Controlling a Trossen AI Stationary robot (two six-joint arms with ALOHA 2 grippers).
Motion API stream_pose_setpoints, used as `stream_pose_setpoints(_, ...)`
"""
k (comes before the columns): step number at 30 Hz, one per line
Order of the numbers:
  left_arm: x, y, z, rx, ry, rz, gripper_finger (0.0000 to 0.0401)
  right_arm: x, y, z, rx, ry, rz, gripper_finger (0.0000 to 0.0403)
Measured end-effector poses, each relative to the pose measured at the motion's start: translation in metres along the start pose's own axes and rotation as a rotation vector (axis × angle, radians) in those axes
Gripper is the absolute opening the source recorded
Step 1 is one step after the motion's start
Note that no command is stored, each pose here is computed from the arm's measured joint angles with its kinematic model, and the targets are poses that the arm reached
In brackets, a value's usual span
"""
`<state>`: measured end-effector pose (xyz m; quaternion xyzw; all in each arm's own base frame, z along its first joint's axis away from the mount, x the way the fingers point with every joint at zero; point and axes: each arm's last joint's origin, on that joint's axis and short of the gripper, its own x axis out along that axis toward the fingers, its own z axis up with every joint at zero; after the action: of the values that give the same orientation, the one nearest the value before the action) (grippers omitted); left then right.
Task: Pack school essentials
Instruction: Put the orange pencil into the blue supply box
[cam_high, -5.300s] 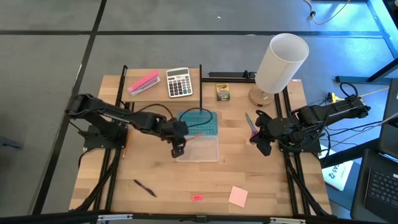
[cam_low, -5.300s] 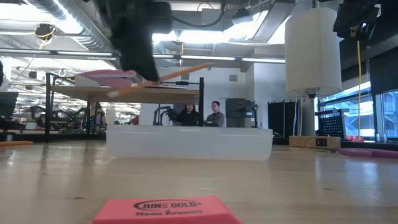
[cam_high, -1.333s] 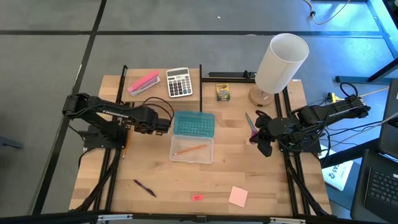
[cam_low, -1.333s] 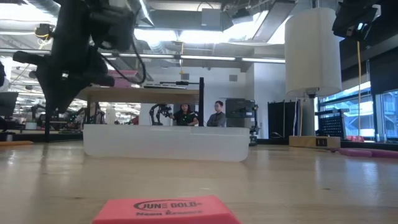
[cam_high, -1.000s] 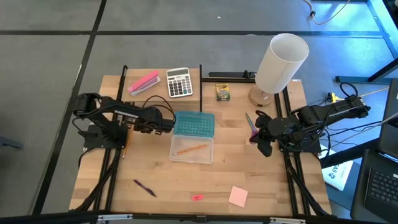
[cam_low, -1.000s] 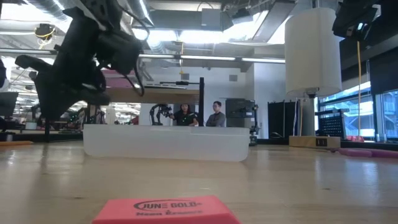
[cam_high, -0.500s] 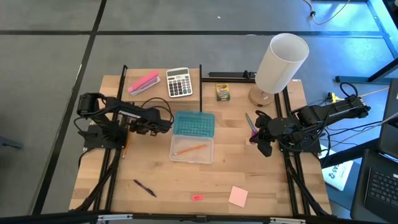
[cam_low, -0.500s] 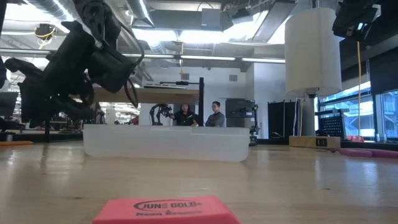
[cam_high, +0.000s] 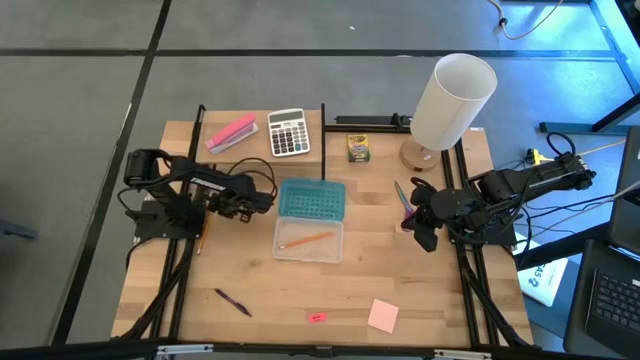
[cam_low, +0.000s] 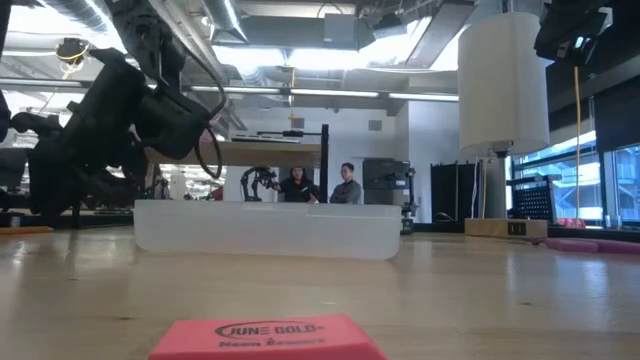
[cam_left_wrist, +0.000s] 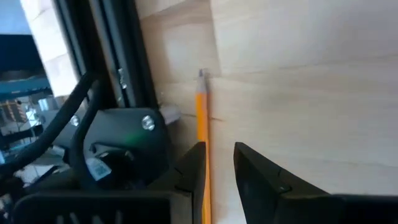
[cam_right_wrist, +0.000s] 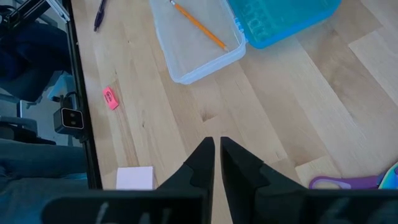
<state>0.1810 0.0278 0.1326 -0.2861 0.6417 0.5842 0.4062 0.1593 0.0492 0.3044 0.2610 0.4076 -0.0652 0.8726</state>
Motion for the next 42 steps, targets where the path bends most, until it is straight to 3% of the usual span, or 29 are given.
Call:
stream_pose_setpoints(7,0.010,0.007,0.004,-0.012,-0.005,0.048,0.0076,0.000,0.000,0.000,0.000,0.000,0.000,0.0030)
stream_pose_setpoints(22,0.011,0.003,0.007,-0.029,-0.023,0.010,0.0076,0.000,0.000,0.000,0.004,0.000,0.000,0.0030)
stream_pose_setpoints(30,-0.003,0.010,-0.002,-0.001,-0.017,0.090,0.0076,0.000,-0.001,0.001,0.001,-0.017,-0.018,0.0030)
stream_pose_setpoints(42,-0.042,0.014,-0.041,0.056,0.077,-0.148,0.0076,0.000,-0.001,0.001,0.001,-0.019,-0.018,0.0030)
